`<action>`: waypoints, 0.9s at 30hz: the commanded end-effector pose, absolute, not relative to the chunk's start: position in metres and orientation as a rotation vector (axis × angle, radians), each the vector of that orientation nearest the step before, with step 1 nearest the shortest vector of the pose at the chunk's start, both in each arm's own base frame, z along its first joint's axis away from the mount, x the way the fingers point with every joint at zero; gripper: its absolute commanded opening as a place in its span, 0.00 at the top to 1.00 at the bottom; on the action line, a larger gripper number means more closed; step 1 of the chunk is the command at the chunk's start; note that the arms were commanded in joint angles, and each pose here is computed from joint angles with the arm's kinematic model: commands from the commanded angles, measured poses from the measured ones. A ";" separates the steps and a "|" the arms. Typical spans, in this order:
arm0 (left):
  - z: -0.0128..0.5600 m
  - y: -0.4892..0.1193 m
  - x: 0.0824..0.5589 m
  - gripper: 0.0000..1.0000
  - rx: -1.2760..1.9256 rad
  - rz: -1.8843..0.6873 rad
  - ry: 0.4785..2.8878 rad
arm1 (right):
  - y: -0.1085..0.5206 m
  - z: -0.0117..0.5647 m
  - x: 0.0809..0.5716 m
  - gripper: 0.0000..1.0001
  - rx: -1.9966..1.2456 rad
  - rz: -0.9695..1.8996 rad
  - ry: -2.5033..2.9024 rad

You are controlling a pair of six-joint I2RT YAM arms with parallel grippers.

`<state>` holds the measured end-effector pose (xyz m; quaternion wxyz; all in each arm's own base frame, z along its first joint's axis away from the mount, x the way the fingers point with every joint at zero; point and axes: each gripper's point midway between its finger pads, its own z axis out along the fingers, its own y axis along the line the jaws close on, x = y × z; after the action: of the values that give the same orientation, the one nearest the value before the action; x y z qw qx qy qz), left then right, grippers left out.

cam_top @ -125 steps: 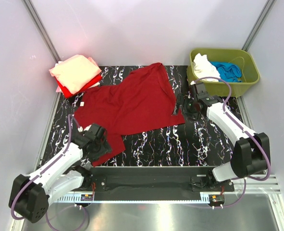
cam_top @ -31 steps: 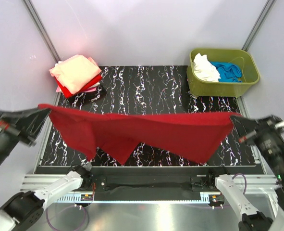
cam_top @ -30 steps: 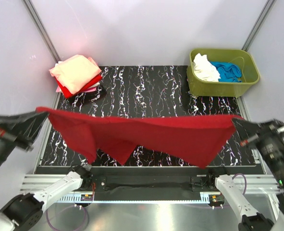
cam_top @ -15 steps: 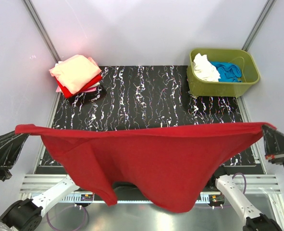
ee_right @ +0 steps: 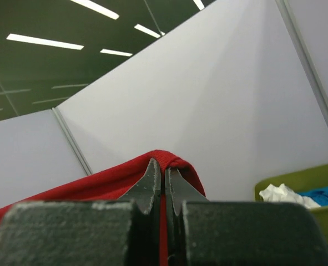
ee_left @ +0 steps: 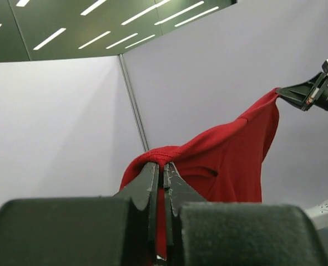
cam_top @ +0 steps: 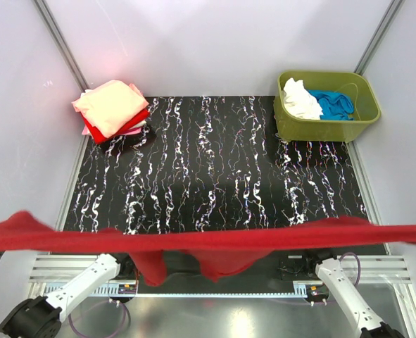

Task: Fold and stack the t-shirts
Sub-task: Flatten the tshirt out

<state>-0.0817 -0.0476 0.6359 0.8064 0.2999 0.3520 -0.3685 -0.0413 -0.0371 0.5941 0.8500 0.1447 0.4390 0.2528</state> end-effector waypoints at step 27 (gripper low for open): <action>0.317 -0.086 0.514 0.70 0.190 -0.114 2.198 | 0.042 0.221 0.426 0.54 0.499 -0.087 2.361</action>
<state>0.4612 -0.0903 0.3544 0.4762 0.1281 0.8695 -0.0277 0.4018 0.0313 0.2145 0.3731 0.1869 0.9062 -0.0677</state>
